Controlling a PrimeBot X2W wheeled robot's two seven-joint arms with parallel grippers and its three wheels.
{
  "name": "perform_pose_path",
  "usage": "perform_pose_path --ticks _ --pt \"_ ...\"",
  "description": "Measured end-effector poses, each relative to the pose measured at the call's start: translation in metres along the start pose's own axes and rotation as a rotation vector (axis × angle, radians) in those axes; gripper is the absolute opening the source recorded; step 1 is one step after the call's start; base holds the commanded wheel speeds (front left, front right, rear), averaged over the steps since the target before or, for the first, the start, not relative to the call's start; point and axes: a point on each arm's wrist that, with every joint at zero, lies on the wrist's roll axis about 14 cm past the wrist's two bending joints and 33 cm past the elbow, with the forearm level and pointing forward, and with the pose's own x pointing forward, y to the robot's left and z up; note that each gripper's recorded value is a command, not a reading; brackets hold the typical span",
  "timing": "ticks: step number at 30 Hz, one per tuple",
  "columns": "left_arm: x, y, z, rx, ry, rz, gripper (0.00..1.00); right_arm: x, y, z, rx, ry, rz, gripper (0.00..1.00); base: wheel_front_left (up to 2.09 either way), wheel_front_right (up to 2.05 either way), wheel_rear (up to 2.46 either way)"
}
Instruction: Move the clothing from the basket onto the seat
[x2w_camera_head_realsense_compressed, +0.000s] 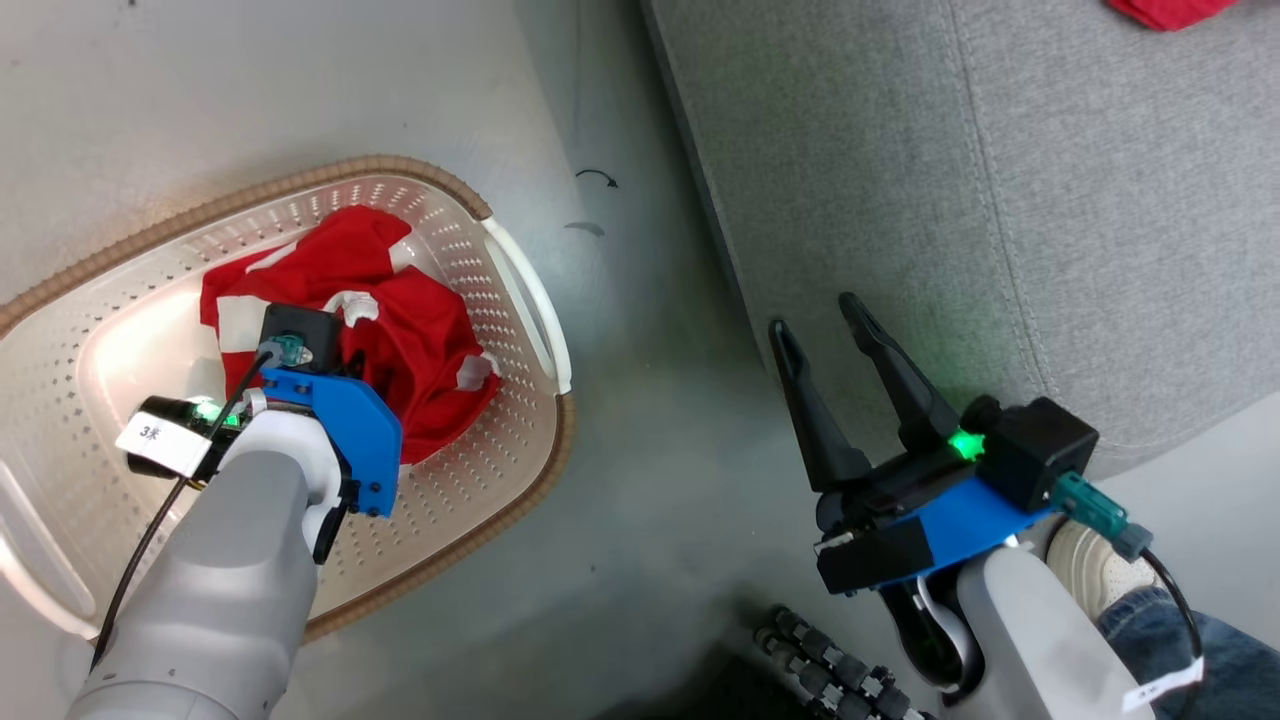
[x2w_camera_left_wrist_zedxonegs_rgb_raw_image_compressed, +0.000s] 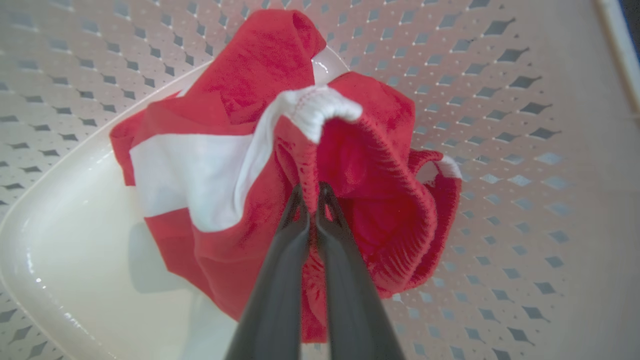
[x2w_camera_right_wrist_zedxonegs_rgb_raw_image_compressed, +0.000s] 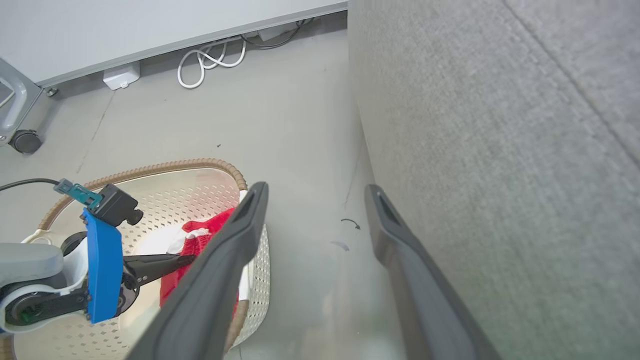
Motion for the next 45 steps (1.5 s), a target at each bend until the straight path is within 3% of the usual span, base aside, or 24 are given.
perform_pose_path --ticks 7,16,32,45 --pt "-0.013 -0.014 0.02 -0.002 -0.056 -0.011 0.0 0.006 0.009 0.021 -0.03 -0.052 0.039 1.0 0.0 0.0 0.0" --pt "-0.068 -0.031 0.043 0.041 -0.176 0.007 0.0 0.0 0.034 0.054 -0.056 -0.141 0.113 1.0 0.0 0.0 0.0" --pt "-0.196 -0.104 0.112 0.207 -0.594 -0.026 0.0 -0.053 0.071 0.104 -0.07 -0.262 0.201 1.0 0.0 0.0 0.0" --pt "-0.311 -0.135 0.176 0.358 -0.928 0.004 0.0 -0.09 0.112 0.124 -0.087 -0.327 0.312 1.0 0.0 0.0 0.0"
